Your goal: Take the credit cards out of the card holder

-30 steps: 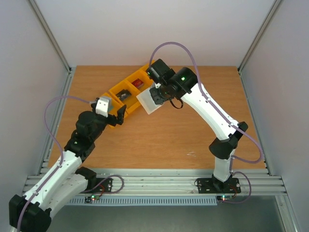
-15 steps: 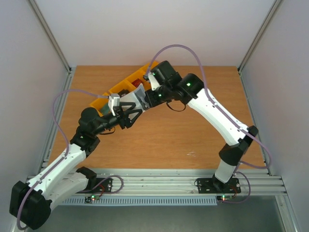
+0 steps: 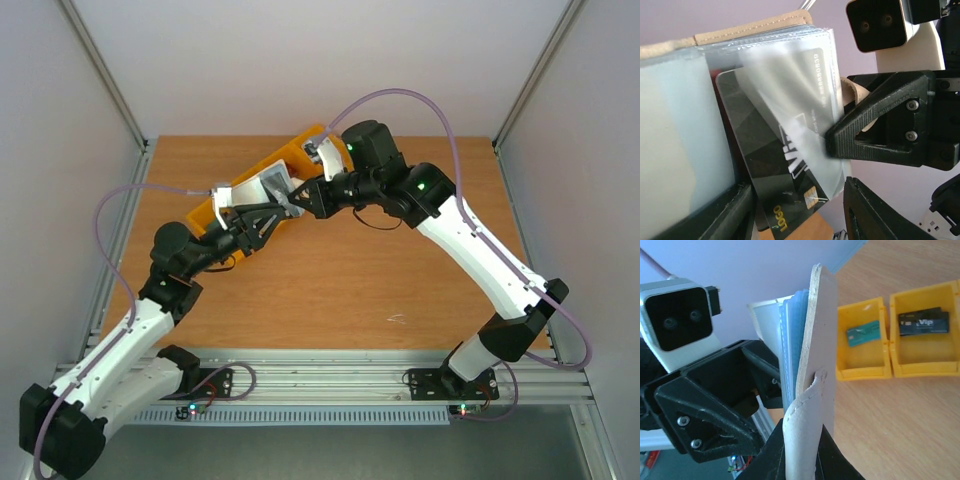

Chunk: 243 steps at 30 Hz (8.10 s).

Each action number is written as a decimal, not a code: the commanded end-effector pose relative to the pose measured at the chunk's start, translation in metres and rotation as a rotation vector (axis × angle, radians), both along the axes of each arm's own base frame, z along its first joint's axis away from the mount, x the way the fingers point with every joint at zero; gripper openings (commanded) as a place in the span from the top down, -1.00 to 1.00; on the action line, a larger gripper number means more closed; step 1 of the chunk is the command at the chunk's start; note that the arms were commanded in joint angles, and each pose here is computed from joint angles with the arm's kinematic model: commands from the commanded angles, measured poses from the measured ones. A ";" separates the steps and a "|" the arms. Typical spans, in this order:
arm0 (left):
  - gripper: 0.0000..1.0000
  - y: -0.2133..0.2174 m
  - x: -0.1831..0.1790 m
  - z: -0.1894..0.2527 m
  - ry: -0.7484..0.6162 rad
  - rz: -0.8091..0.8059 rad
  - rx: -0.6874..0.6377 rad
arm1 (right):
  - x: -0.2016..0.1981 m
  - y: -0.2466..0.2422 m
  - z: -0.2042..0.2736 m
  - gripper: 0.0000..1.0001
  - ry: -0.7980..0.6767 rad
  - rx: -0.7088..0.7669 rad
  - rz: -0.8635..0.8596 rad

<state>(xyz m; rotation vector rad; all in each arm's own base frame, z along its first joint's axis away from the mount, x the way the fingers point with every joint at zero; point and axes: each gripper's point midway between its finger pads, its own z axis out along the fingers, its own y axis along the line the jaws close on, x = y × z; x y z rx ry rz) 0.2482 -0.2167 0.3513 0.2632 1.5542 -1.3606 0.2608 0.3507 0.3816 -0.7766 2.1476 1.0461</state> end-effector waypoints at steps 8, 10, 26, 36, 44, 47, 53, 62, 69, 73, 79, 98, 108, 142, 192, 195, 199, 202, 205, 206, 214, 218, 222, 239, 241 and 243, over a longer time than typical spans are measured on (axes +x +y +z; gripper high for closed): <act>0.01 0.013 0.001 0.025 -0.008 0.026 -0.072 | -0.060 0.015 0.041 0.97 0.013 0.176 0.328; 0.13 0.007 -0.013 0.042 -0.088 -0.043 -0.071 | -0.054 0.017 0.035 0.97 0.024 0.159 0.311; 0.99 0.002 -0.042 0.048 -0.211 -0.144 -0.013 | -0.060 0.013 0.038 0.19 -0.027 0.172 0.374; 1.00 -0.002 -0.055 0.049 -0.260 -0.207 -0.001 | -0.070 0.015 0.052 0.89 -0.049 0.231 0.447; 0.56 0.002 -0.053 0.050 -0.237 -0.185 -0.012 | -0.074 0.001 0.060 0.97 -0.079 0.258 0.455; 0.47 0.002 -0.049 0.047 -0.219 -0.175 -0.011 | -0.076 -0.002 0.062 0.98 -0.077 0.258 0.457; 0.81 0.002 -0.046 0.044 -0.202 -0.166 -0.008 | -0.076 -0.003 0.060 0.98 -0.072 0.255 0.460; 0.67 0.003 -0.047 0.042 -0.196 -0.170 -0.002 | -0.076 -0.013 0.060 0.98 -0.065 0.246 0.450; 1.00 0.002 -0.040 0.044 -0.184 -0.155 -0.001 | -0.076 -0.011 0.061 0.97 -0.041 0.258 0.463; 0.99 0.000 -0.042 0.042 -0.183 -0.171 0.005 | -0.075 -0.011 0.059 0.98 -0.044 0.249 0.457; 0.99 0.007 -0.030 0.027 -0.137 -0.093 0.035 | -0.052 -0.034 0.038 0.97 -0.014 0.198 0.356; 1.00 0.007 -0.012 -0.032 -0.049 -0.051 0.164 | -0.021 -0.054 -0.003 0.98 0.135 0.233 0.265; 0.99 0.010 -0.012 -0.043 -0.053 -0.040 0.248 | 0.035 -0.091 -0.095 0.98 0.354 0.046 -0.064; 1.00 -0.011 -0.056 -0.054 -0.214 -0.367 0.332 | -0.019 -0.089 -0.043 -0.56 0.101 -0.022 0.183; -0.13 -0.058 0.035 -0.065 -0.899 0.054 1.266 | 0.066 -0.045 -0.082 0.98 0.803 0.245 -0.787; -0.03 -0.056 0.049 -0.065 -0.900 0.113 1.307 | 0.062 -0.046 -0.086 0.97 0.808 0.251 -0.780; 0.17 -0.052 0.061 -0.070 -0.878 0.156 1.363 | 0.057 -0.046 -0.083 0.98 0.804 0.262 -0.761; 0.38 -0.054 0.064 -0.070 -0.878 0.164 1.361 | 0.055 -0.043 -0.081 0.97 0.808 0.265 -0.734; 0.72 -0.057 0.067 -0.069 -0.850 0.172 1.342 | 0.055 -0.040 -0.081 0.98 0.808 0.266 -0.711; 0.83 -0.057 0.067 -0.069 -0.850 0.173 1.337 | 0.055 -0.039 -0.081 0.98 0.806 0.266 -0.707; 1.00 -0.056 0.069 -0.071 -0.816 0.175 1.327 | 0.064 -0.054 -0.065 0.39 0.711 0.267 -0.691; 0.99 -0.038 0.081 -0.091 -0.726 0.159 1.373 | 0.078 -0.088 -0.053 -0.55 0.618 0.233 -0.718; 0.99 -0.012 0.107 -0.109 -0.634 0.183 1.443 | 0.092 -0.132 -0.044 -0.97 0.531 0.195 -0.762; 0.99 0.075 0.241 -0.194 -0.312 0.255 1.634 | 0.170 -0.199 -0.085 -0.97 0.605 0.228 -0.821; 1.00 0.078 0.243 -0.198 -0.300 0.234 1.629 | 0.178 -0.202 -0.090 -0.97 0.620 0.234 -0.824; 0.99 0.081 0.240 -0.202 -0.292 0.199 1.622 | 0.184 -0.204 -0.093 -0.97 0.628 0.240 -0.824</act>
